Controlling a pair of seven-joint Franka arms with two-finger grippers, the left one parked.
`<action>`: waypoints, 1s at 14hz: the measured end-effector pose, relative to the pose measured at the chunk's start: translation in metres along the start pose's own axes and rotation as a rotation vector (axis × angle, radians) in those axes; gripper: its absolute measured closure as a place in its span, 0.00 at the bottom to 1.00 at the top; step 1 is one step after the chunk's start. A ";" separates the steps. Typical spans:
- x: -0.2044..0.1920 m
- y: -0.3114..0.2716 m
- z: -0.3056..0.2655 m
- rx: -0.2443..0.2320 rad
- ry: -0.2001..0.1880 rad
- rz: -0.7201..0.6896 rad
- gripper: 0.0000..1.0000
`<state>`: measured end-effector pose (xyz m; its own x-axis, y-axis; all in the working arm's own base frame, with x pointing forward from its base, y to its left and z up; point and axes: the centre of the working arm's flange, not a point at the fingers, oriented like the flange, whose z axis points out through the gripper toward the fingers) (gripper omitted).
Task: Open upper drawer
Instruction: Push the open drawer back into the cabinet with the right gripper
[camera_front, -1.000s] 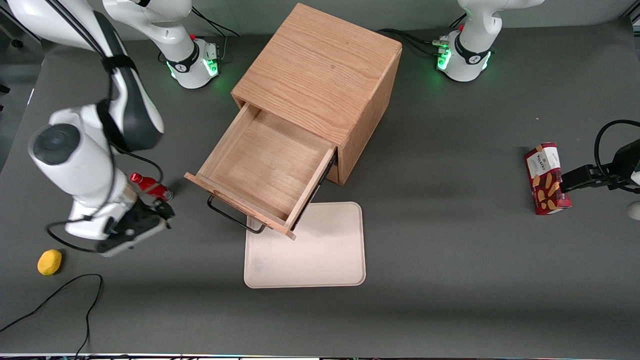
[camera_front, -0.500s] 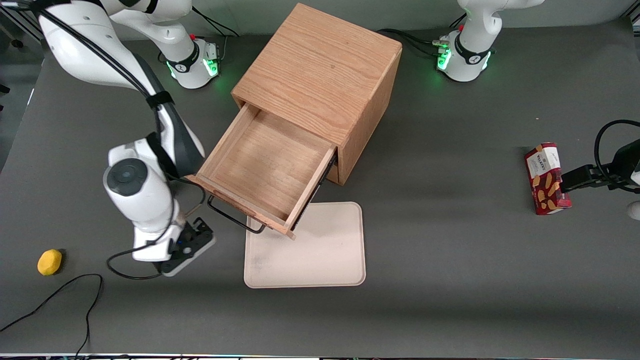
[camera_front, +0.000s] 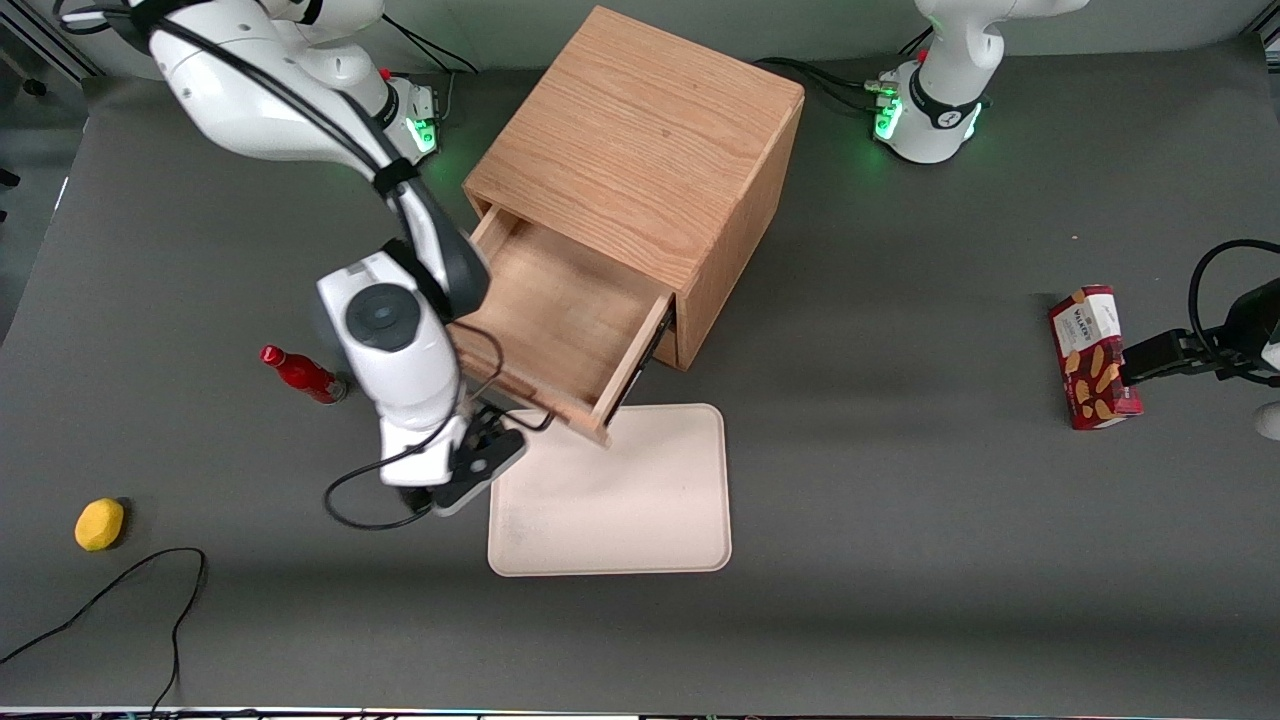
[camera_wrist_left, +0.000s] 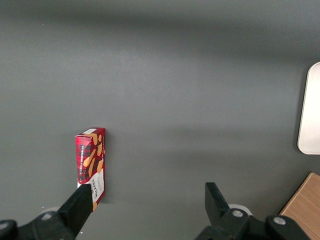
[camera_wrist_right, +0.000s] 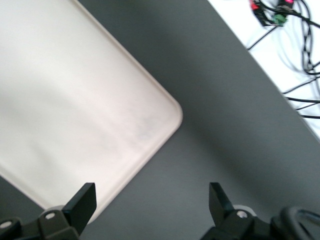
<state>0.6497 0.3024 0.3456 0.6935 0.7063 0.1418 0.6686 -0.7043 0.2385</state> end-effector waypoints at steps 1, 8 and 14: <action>0.002 -0.015 -0.002 0.010 -0.002 0.010 0.00; -0.008 -0.112 -0.048 0.062 -0.131 0.087 0.00; -0.010 -0.148 -0.072 0.056 -0.147 0.146 0.00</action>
<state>0.5244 0.4043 0.3781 0.8131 0.5814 0.0283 0.5691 -0.8043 0.1709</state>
